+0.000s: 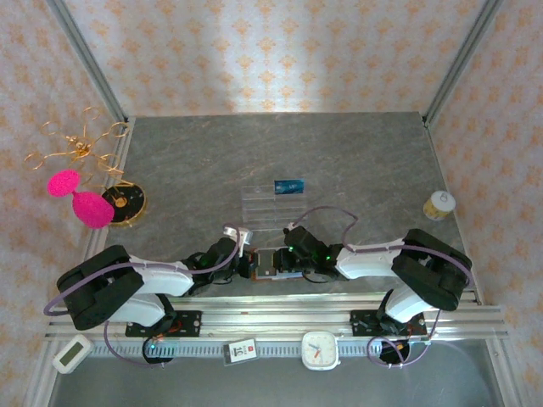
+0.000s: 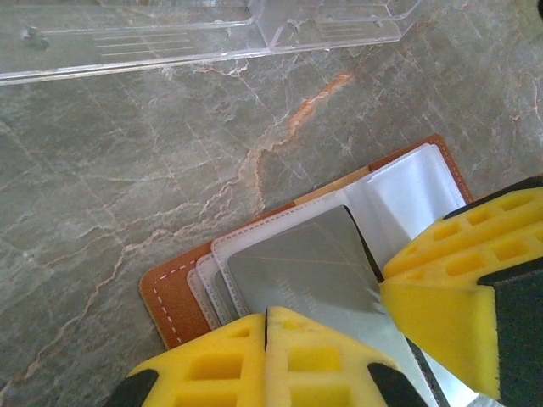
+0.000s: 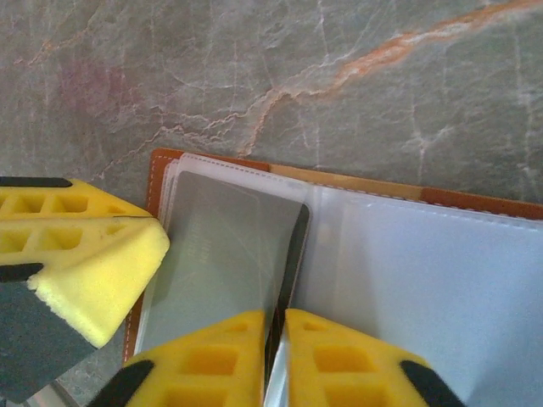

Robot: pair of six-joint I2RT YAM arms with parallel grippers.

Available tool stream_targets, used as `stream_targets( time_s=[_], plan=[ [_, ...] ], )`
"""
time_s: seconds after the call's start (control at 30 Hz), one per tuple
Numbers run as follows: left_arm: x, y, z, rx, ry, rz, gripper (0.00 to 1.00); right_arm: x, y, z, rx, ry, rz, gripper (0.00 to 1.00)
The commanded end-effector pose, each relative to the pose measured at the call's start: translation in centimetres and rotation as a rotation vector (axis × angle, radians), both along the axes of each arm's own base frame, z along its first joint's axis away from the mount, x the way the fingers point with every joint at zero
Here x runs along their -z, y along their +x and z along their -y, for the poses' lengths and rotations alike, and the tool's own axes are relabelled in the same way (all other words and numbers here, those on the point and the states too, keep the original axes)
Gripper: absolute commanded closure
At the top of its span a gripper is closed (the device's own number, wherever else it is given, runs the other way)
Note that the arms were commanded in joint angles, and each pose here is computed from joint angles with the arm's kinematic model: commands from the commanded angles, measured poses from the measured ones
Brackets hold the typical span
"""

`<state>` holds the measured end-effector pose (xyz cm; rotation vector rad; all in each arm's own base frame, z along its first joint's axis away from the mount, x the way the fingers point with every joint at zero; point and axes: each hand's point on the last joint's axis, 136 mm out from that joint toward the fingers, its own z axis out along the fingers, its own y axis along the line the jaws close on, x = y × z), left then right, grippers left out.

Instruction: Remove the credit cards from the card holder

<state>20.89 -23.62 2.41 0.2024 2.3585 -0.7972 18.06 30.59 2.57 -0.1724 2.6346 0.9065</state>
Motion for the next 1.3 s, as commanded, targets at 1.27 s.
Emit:
stream_targets(
  time_s=[1.27],
  plan=[
    [1.6,-1.9,0.1,0.033,0.049,-0.05,1.0,1.1,0.9,4.5,0.183,-0.123,0.019,0.99]
  ],
)
